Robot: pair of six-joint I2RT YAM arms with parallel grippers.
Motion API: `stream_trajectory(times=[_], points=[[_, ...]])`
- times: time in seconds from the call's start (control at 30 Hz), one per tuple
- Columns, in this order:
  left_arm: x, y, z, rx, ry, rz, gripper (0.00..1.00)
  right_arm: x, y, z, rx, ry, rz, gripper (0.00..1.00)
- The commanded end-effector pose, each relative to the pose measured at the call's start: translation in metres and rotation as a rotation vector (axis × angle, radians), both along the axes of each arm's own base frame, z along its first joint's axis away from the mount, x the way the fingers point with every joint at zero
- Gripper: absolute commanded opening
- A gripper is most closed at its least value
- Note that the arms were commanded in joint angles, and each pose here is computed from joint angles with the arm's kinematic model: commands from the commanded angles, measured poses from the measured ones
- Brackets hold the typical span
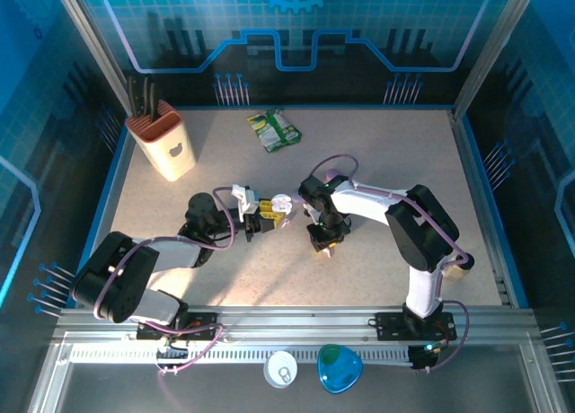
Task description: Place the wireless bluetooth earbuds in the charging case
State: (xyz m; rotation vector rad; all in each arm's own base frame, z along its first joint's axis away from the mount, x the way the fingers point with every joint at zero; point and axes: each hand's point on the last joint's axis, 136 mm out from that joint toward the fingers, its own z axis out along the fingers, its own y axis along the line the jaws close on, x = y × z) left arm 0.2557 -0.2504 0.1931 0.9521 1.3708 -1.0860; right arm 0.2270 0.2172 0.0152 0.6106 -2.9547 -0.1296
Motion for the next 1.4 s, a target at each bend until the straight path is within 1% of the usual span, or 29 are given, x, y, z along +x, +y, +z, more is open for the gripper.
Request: stream_trajectory(times=[0.0,0.13,0.37,0.47,0.6,0.77,0.87,1.0,1.13,1.23,1.37], points=[[0.000,0.002,0.003,0.002,-0.039,-0.008,0.03,-0.020,-0.008,0.003,-0.033,0.045,0.030,0.31],[0.000,0.001,0.003,0.000,-0.038,-0.010,0.03,-0.020,-0.008,-0.001,-0.037,0.054,0.028,0.30],[-0.001,0.001,0.003,0.001,-0.038,-0.011,0.03,-0.015,-0.007,-0.009,-0.047,0.039,0.017,0.22],[0.000,0.002,0.003,0.002,-0.038,-0.003,0.03,-0.010,-0.008,-0.006,-0.049,0.007,0.008,0.19],[0.001,0.002,0.002,0.005,-0.038,0.001,0.02,0.000,-0.008,0.009,-0.034,-0.076,0.004,0.20],[0.004,0.002,0.001,0.010,-0.029,0.010,0.02,0.019,-0.008,0.041,0.016,-0.266,0.021,0.20],[0.005,0.001,-0.002,0.021,-0.019,0.011,0.02,0.033,-0.005,0.070,0.072,-0.423,0.025,0.21],[0.009,-0.002,-0.008,0.053,-0.016,0.026,0.03,0.047,0.001,0.117,0.181,-0.639,0.031,0.19],[0.007,-0.013,-0.014,0.107,-0.030,0.024,0.03,0.051,0.012,0.169,0.311,-0.839,0.046,0.19],[0.005,-0.021,-0.019,0.136,-0.038,0.013,0.03,0.049,0.017,0.200,0.394,-0.940,0.064,0.19],[0.002,-0.029,-0.020,0.147,-0.035,-0.011,0.04,0.044,0.028,0.227,0.451,-1.016,0.125,0.19]])
